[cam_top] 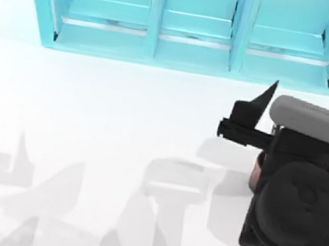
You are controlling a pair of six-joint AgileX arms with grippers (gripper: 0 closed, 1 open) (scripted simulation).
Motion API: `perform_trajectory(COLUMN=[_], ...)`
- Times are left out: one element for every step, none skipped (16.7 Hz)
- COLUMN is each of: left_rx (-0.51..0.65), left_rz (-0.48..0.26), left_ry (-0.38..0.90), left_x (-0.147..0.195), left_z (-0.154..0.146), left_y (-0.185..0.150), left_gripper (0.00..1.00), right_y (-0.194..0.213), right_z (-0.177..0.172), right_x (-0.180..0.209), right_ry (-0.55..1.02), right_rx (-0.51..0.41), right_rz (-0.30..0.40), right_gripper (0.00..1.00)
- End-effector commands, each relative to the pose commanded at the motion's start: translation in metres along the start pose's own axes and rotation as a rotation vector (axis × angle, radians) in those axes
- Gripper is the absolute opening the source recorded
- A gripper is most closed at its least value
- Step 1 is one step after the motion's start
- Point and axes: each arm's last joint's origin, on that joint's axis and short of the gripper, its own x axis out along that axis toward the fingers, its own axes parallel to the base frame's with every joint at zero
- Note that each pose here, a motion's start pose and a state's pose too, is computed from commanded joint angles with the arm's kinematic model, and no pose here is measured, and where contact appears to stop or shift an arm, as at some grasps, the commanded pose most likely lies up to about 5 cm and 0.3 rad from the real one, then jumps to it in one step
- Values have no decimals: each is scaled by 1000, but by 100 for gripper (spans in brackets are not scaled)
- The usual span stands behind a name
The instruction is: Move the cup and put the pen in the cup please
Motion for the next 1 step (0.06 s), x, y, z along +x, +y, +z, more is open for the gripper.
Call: perform_trajectory(left_rx=[0], left_rz=[0], left_ry=[0], left_x=[0], left_z=[0], left_y=[0], left_gripper=[100], right_y=[0], right_z=[0], right_x=[0], right_ry=[0], right_rx=[0], right_rz=[0], right_gripper=[100])
